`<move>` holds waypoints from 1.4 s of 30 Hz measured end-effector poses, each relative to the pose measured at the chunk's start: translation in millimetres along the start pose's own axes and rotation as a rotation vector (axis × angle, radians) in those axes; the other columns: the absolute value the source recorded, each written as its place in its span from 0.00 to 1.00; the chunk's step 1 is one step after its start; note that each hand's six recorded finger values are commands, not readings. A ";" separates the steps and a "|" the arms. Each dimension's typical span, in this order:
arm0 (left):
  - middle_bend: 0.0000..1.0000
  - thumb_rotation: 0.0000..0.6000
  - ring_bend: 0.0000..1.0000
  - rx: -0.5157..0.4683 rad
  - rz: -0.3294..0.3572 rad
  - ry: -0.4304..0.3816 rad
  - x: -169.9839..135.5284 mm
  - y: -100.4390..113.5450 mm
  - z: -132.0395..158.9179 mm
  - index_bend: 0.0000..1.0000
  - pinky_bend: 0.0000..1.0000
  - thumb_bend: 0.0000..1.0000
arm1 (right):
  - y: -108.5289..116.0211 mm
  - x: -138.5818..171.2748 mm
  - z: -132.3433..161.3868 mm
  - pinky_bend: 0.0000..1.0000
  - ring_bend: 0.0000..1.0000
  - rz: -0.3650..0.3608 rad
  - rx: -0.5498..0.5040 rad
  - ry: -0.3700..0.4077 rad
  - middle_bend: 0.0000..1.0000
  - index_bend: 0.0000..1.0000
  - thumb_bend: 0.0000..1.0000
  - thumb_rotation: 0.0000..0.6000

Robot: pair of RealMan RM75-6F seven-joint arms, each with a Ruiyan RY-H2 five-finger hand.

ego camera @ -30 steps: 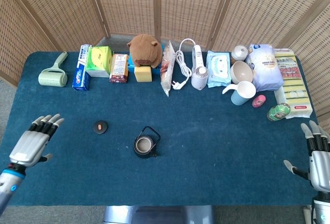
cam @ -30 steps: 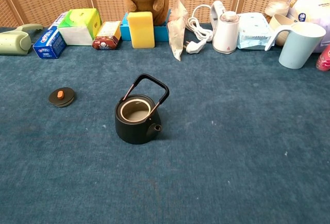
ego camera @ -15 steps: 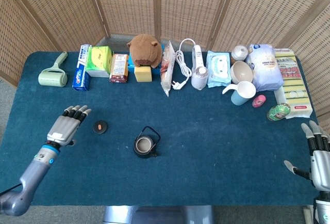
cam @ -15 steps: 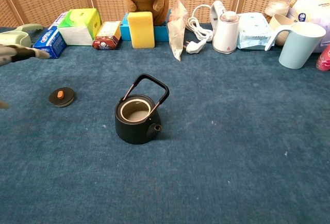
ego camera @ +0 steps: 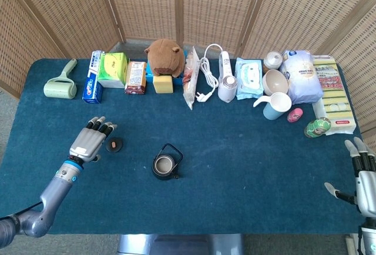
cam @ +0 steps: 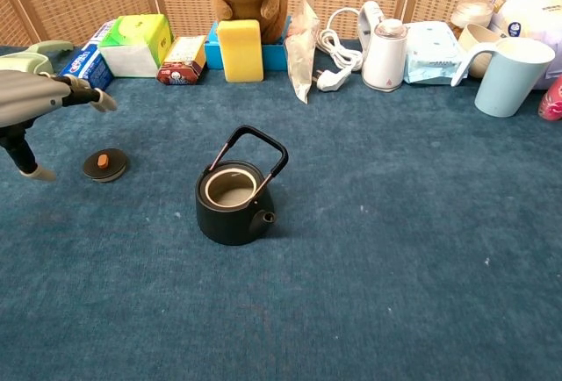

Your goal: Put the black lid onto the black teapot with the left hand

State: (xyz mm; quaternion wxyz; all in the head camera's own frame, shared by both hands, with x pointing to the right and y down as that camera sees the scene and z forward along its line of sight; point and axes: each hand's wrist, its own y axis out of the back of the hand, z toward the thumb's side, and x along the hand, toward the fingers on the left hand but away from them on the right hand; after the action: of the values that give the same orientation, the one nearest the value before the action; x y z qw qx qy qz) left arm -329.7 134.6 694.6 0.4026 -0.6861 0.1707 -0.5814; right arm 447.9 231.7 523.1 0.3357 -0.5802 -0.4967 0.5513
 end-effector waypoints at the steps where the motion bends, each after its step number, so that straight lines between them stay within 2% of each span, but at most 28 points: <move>1: 0.15 1.00 0.00 0.008 -0.005 0.006 0.7 -0.8 0.0 0.18 0.07 0.14 | 0.0 0.0 0.1 0.00 0.00 0.001 -0.001 0.001 0.00 0.00 0.13 1.00; 4: 0.11 1.00 0.00 0.030 -0.020 0.026 3.1 -3.5 0.9 0.22 0.07 0.14 | 0.5 0.1 0.2 0.00 0.00 0.001 -0.003 0.002 0.00 0.00 0.13 1.00; 12: 0.10 1.00 0.00 0.054 -0.046 0.048 8.1 -8.0 11.4 0.22 0.07 0.14 | 2.2 0.3 -0.3 0.00 0.00 0.000 -0.012 0.002 0.00 0.00 0.13 1.00; 29: 0.09 1.00 0.00 0.100 -0.043 0.050 20.7 -10.1 32.6 0.22 0.07 0.15 | 2.8 0.1 -1.0 0.00 0.00 0.005 -0.023 0.003 0.00 0.00 0.13 1.00; 42: 0.08 1.00 0.00 0.114 -0.056 0.080 24.8 -12.1 35.2 0.25 0.07 0.21 | 6.4 0.6 -1.9 0.00 0.00 0.000 -0.040 0.007 0.00 0.00 0.13 1.00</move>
State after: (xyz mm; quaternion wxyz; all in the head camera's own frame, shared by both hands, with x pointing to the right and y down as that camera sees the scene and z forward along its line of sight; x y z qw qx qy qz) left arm -293.0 137.1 720.0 0.4175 -0.6427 0.1338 -0.6283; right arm 451.0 230.8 517.2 0.3255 -0.5889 -0.5064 0.5393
